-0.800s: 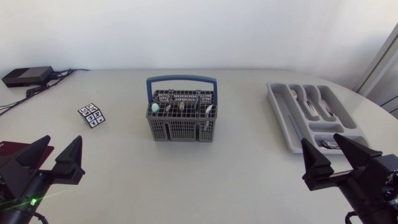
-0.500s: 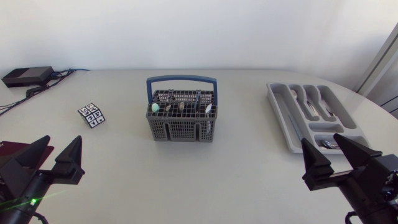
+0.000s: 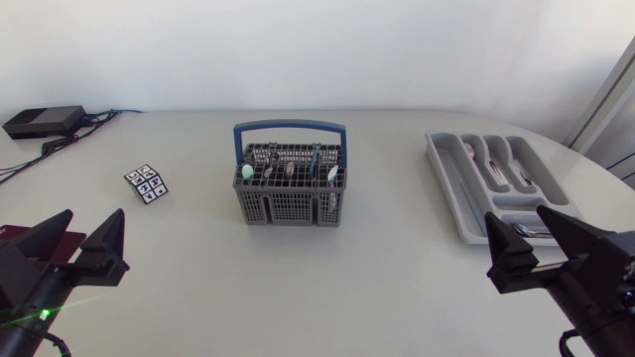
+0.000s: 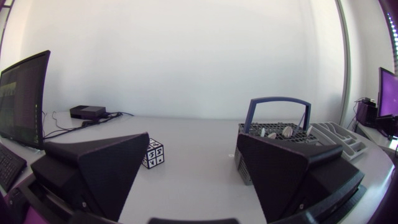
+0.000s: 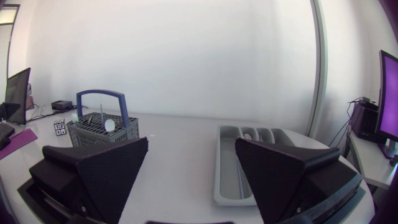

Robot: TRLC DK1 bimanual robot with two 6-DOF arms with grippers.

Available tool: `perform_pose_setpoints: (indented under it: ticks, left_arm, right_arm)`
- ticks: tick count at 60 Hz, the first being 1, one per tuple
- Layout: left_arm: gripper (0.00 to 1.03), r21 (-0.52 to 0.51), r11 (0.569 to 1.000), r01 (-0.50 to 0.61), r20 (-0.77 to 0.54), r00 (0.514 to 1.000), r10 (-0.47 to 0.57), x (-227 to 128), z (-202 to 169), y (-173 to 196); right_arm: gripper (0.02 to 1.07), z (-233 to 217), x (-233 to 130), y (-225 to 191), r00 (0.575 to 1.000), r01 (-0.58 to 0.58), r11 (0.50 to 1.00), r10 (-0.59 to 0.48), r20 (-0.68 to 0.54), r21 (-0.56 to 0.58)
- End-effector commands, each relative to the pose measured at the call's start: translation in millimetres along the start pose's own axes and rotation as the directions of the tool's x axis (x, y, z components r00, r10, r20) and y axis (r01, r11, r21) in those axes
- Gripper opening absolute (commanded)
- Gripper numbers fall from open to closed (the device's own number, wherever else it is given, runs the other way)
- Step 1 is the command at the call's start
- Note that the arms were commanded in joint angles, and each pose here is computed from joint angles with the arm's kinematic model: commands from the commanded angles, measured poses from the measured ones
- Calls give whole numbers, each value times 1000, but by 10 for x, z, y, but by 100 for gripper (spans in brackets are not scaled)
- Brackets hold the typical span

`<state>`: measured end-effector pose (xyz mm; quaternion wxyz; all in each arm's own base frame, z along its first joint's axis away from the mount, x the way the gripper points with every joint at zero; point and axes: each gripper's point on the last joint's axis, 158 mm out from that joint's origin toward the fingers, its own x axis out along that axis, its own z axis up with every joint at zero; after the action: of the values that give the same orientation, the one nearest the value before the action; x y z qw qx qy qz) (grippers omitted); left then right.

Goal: Transfer all utensils from the basket to the drawer tray.

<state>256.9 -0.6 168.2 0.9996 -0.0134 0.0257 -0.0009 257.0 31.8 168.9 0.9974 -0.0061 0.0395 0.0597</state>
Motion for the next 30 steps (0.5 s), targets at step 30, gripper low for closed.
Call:
perform_pose_setpoints:
  ticks: [30]
  left_arm:
    - [96, 12, 999, 42, -256, 966, -37, 501, 379, -326]
  right_arm:
    - [103, 268, 350, 267, 988, -57, 998, 60, -141, 27]
